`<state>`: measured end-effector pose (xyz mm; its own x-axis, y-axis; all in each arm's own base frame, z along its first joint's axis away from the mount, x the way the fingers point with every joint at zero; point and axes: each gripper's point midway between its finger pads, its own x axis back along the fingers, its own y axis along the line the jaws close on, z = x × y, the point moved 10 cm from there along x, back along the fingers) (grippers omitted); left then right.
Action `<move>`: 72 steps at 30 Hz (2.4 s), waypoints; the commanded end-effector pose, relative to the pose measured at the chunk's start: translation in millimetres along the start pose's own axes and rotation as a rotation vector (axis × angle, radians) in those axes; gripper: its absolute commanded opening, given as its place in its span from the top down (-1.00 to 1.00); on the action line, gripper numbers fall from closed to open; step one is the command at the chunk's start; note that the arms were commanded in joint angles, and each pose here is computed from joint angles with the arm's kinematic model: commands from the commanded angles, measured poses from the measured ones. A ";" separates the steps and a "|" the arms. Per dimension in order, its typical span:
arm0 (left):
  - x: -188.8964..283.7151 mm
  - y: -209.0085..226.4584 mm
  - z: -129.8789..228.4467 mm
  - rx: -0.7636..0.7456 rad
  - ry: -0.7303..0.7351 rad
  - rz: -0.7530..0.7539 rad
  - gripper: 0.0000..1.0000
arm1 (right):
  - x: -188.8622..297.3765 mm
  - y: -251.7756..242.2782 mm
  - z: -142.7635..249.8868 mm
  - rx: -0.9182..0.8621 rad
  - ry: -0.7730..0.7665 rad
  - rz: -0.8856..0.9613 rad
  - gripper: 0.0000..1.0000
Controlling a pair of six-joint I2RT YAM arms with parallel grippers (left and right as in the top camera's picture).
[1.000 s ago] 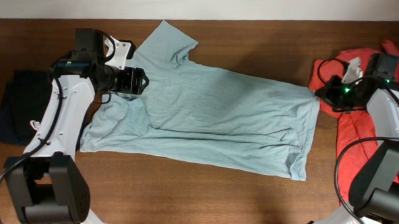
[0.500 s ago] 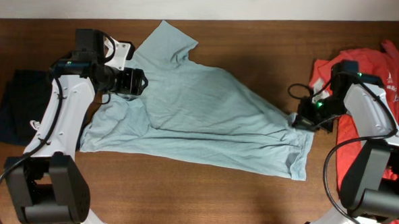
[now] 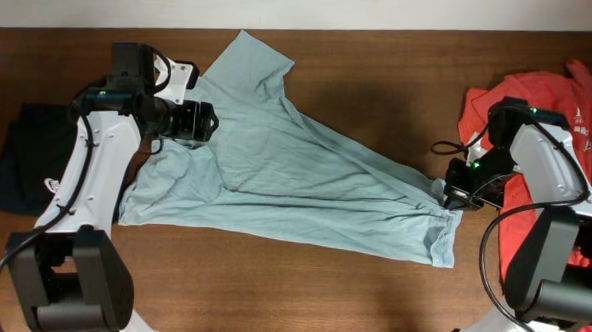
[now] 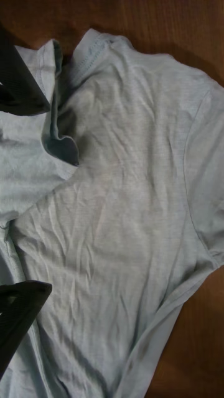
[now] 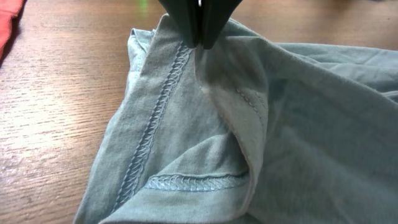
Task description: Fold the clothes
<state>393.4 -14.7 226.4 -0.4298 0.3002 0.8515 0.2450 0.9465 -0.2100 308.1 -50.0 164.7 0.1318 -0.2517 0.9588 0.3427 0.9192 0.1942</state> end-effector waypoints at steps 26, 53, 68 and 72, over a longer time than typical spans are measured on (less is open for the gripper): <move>-61.7 13.0 -90.4 -0.244 -0.107 -0.011 -0.64 | -2.9 21.5 0.5 0.077 -0.023 0.034 -0.31; -243.5 23.0 -82.3 -0.318 -0.250 -0.010 0.31 | -2.9 21.8 -0.6 0.071 -0.029 0.031 -0.34; -128.9 16.8 -135.9 -0.268 -0.189 -0.049 1.00 | -2.9 21.8 -0.6 0.071 -0.030 0.032 -0.33; -105.8 12.7 -137.8 -0.258 -0.142 -0.069 1.00 | -2.9 21.8 -0.6 0.071 -0.030 0.032 -0.33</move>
<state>566.2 -55.7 145.5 -0.5035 0.2924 0.8130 0.4333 0.8996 -0.0552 315.5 -30.3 163.7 0.1186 -0.2238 0.9674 0.2719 0.9443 0.1851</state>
